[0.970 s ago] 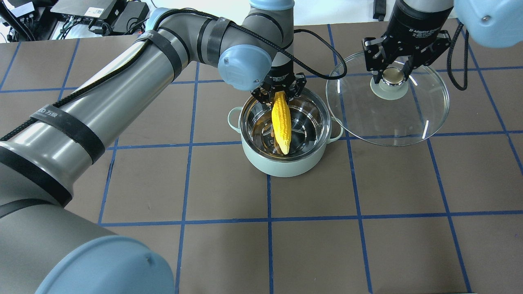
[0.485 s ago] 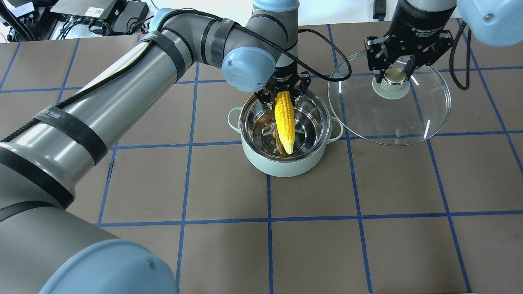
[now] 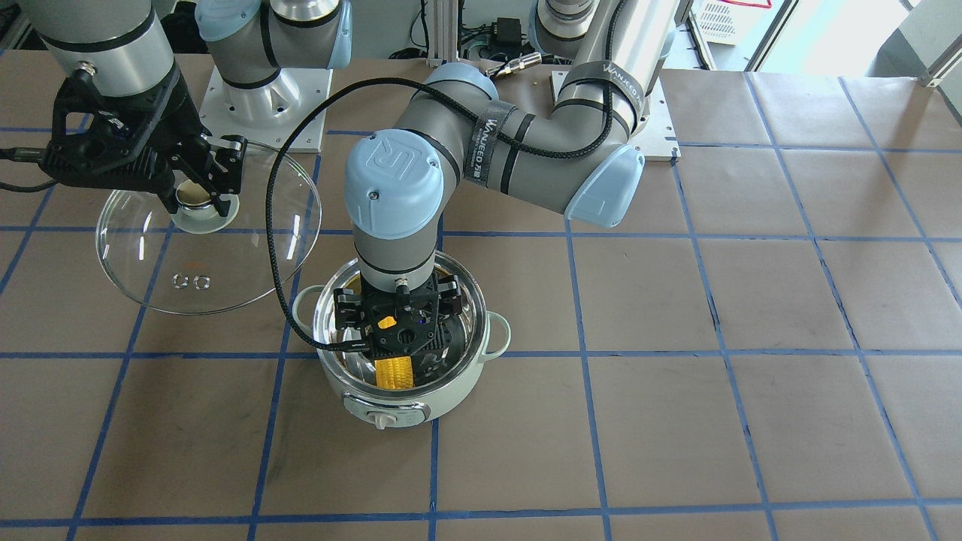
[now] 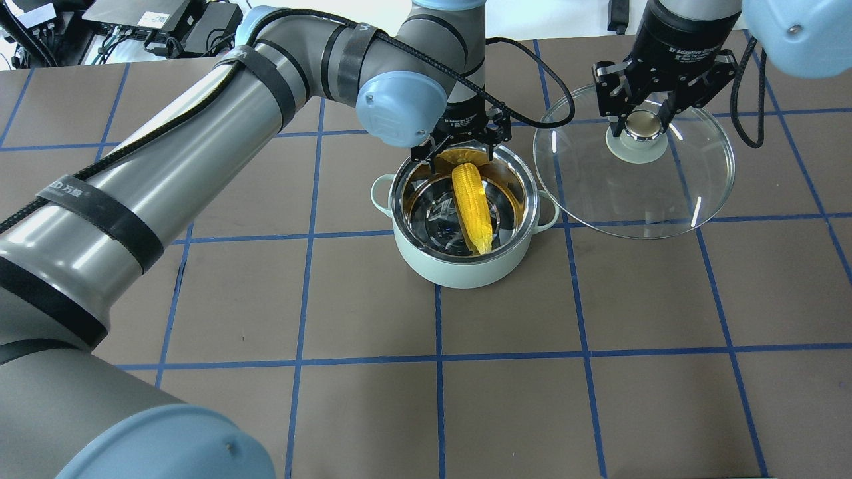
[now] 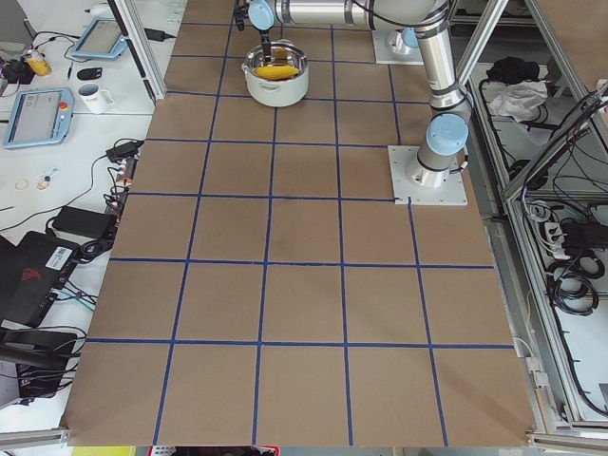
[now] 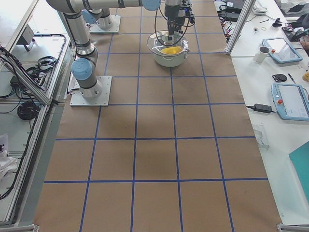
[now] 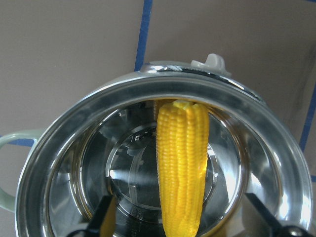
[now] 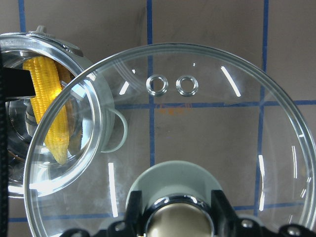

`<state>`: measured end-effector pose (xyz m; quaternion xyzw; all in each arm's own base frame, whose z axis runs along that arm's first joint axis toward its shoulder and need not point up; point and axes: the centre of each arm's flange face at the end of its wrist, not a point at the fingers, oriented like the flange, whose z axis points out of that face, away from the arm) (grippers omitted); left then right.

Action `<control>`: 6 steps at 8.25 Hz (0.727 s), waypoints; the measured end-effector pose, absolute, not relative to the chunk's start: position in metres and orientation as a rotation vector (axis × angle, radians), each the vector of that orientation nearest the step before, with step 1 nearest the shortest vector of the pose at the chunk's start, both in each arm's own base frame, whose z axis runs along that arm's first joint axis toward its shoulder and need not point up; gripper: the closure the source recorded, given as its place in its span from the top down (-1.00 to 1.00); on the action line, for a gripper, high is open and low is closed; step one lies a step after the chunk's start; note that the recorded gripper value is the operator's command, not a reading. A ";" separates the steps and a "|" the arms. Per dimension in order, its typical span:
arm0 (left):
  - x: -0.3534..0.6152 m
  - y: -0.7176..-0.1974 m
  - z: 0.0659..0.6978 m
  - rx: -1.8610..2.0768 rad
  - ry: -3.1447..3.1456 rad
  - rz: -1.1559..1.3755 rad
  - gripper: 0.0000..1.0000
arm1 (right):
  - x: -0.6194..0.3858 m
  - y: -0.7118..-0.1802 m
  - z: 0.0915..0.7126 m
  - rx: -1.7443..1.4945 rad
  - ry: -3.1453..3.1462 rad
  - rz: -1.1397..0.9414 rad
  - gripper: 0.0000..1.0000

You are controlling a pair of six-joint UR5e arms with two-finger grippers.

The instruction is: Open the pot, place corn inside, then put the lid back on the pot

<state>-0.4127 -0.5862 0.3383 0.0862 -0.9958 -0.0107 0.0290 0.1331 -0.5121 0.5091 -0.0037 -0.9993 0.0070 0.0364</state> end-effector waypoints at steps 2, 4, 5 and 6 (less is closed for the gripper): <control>-0.404 -0.586 0.349 0.269 -3.064 -0.020 1.00 | 0.133 -0.512 0.509 -0.010 -3.068 0.021 -0.51; -0.376 -0.595 0.373 0.318 -3.048 0.027 1.00 | 0.134 -0.514 0.506 -0.007 -3.068 0.016 -0.52; -0.358 -0.600 0.385 0.345 -3.040 0.054 1.00 | 0.136 -0.522 0.499 -0.005 -3.075 0.022 -0.53; -0.337 -0.606 0.396 0.361 -3.036 0.074 1.00 | 0.143 -0.532 0.490 -0.001 -3.083 0.040 -0.53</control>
